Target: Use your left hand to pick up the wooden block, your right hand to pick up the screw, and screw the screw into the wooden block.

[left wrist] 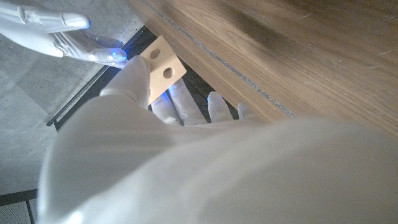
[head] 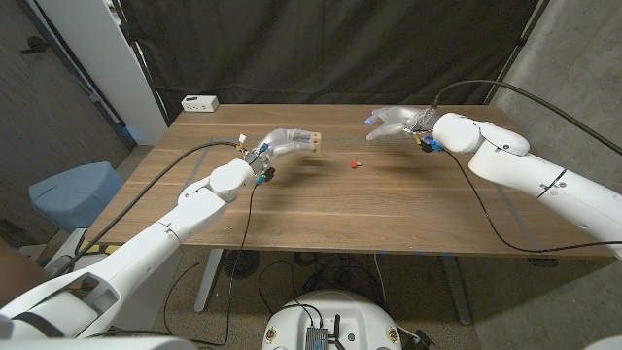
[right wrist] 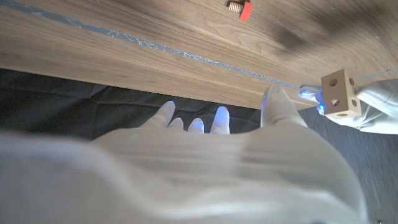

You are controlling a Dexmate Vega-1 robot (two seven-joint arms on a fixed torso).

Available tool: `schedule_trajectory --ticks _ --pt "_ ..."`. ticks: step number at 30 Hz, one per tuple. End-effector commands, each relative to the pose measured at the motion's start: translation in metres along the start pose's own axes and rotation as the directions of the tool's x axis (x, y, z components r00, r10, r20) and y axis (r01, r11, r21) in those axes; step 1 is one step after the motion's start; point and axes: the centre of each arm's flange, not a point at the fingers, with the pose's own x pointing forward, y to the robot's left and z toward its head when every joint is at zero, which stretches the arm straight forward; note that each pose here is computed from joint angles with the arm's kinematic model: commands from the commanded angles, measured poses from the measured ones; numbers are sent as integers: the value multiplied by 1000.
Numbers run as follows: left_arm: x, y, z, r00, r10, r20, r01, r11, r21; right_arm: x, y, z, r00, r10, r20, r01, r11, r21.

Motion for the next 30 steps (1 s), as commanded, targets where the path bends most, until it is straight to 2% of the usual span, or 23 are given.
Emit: schedule_trajectory --ticks 1,7,14,30 --pt "0 8 -12 1000 -1 26 3 995 -97 13 -7 13 998 56 6 -54 985 -167" --pt "1 8 -19 999 -4 35 10 988 -155 19 -7 16 997 78 10 -73 970 -230" --pt "1 9 -25 1000 -13 13 15 984 -178 26 -5 18 995 98 15 -89 954 -286" --pt "-15 17 -40 998 -6 -55 -3 986 -167 43 1 28 988 153 19 -131 897 -422"
